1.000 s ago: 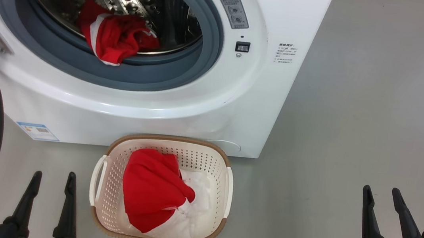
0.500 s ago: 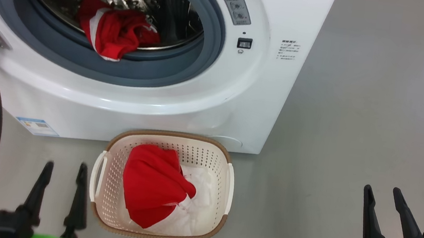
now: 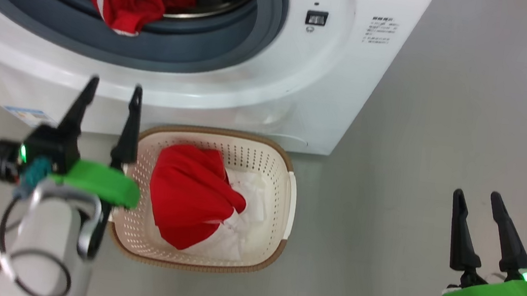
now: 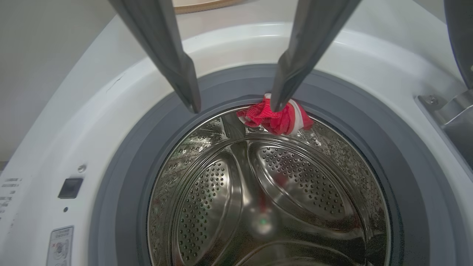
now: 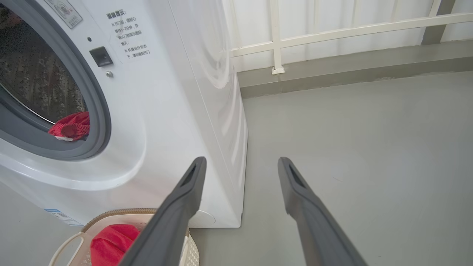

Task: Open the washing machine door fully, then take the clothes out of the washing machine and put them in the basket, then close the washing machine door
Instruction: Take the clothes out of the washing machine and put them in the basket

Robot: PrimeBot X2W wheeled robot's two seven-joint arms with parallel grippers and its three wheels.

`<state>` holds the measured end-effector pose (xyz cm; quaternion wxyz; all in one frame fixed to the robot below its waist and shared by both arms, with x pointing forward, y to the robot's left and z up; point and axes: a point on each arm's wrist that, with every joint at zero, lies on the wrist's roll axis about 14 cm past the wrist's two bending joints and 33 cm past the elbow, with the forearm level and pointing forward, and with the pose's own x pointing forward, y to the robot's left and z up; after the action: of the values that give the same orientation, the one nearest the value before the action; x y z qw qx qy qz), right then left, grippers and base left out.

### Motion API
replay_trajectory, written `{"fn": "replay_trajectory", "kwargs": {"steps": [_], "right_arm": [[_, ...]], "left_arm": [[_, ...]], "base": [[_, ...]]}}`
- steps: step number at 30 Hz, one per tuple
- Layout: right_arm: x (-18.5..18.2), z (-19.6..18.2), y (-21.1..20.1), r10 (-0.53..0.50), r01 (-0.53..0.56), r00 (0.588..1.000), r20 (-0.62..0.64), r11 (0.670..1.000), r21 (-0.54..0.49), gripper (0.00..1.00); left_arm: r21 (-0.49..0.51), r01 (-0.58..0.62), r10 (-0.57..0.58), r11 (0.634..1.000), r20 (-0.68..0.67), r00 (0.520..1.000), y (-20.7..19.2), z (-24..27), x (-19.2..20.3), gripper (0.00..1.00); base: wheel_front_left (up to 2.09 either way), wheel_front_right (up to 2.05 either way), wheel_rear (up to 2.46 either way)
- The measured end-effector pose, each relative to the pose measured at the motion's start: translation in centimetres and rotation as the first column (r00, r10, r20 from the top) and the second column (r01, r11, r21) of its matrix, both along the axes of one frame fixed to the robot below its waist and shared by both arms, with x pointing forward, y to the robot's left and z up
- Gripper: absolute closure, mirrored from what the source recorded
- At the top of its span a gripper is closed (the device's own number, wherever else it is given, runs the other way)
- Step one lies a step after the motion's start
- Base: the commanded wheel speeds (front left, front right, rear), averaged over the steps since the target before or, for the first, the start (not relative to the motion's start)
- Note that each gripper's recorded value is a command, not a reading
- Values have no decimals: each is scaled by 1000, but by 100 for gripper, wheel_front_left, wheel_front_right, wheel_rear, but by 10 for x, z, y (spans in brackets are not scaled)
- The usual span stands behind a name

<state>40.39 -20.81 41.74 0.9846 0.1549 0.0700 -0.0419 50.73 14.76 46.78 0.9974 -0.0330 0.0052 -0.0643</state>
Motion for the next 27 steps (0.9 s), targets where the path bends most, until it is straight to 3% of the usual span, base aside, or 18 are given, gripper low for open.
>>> {"fn": "replay_trajectory", "kwargs": {"steps": [13,27], "right_arm": [[34,-29,2,3,-3,999,-38,1000,4,0],[49,-51,1,1,-1,998,-70,1000,-2,0]], "left_arm": [[121,53,-39,991,-113,993,-9,-28,100,0],[246,69,3,967,-283,959,-6,-82,140,0]], "base": [[0,0,0],[0,0,0]]}}
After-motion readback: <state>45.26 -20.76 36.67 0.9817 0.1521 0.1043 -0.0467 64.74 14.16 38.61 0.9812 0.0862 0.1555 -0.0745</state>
